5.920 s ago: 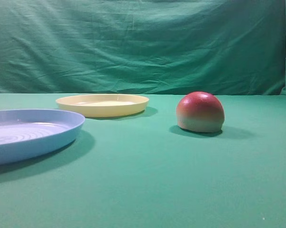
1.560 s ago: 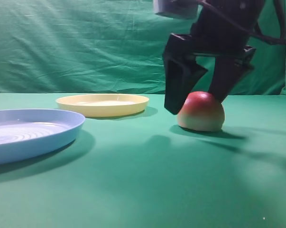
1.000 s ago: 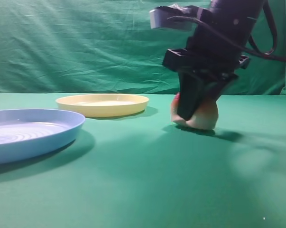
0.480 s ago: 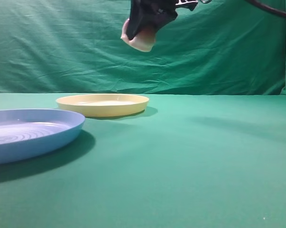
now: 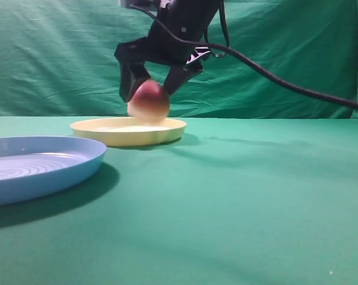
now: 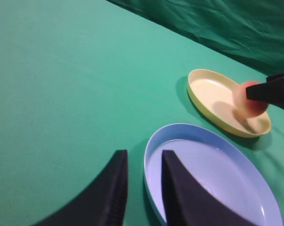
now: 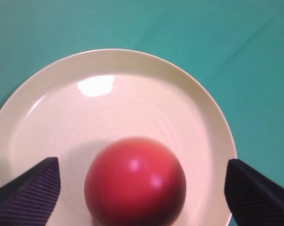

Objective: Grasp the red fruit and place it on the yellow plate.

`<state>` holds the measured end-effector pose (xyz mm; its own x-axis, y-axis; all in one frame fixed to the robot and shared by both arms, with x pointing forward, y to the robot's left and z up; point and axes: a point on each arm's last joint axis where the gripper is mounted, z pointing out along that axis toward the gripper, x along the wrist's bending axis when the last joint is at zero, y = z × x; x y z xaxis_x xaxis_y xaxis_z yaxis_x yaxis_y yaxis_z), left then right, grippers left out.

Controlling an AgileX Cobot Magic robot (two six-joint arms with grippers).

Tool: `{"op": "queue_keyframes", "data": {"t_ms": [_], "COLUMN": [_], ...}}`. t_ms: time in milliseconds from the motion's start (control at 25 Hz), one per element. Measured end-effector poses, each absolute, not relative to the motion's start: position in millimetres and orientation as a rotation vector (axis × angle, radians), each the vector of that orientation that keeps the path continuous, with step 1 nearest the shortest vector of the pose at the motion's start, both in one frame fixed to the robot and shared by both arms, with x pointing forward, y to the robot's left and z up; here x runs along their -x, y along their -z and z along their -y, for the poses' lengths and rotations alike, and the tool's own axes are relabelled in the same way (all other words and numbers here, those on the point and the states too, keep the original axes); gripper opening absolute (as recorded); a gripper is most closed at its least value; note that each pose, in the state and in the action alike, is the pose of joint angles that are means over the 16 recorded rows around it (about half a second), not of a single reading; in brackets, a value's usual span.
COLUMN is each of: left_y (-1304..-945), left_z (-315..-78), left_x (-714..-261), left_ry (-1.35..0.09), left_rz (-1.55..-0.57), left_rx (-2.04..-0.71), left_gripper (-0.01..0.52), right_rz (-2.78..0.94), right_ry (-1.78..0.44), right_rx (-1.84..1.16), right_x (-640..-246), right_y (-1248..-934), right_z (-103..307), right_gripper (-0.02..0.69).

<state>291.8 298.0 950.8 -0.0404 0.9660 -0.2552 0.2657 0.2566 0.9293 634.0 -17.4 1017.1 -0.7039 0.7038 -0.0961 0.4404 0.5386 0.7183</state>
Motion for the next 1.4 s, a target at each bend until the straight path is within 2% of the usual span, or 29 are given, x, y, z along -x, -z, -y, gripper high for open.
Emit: {"op": "queue_keyframes", "data": {"t_ms": [200, 400, 560, 720, 840, 1400], "left_y": [-950.8, -950.8, -950.8, -950.8, -950.8, -950.8], "left_z": [-298.0, -298.0, -298.0, -298.0, -298.0, -298.0], "left_x": [-291.8, -291.8, -291.8, -291.8, -291.8, -291.8], "left_ry": [-0.874, -0.874, -0.874, -0.874, -0.874, -0.874], "left_rz": [-1.521, -1.521, -1.521, -1.521, -1.521, -1.521], "left_rx": [-1.198, -1.198, -1.198, -1.198, -1.198, -1.198], "left_gripper": [0.157, 0.157, 0.157, 0.157, 0.157, 0.157], "right_rz": [-2.394, -2.371, -2.345, -2.298, -2.256, -2.105], "right_ry": [-1.005, -1.054, -1.095, -1.152, -1.197, -1.36], "right_rx": [-0.937, -0.954, -0.974, -0.994, -0.995, -0.952], "right_x": [-614.0, -576.4, -536.3, -492.8, -459.3, -321.9], "right_y": [-1074.9, -1137.4, -1172.9, -1189.4, -1188.7, -1129.3], "right_z": [29.8, 54.4, 81.6, 111.6, 135.1, 229.9], "right_gripper": [0.313, 0.12, 0.023, 0.0, 0.0, 0.0]}}
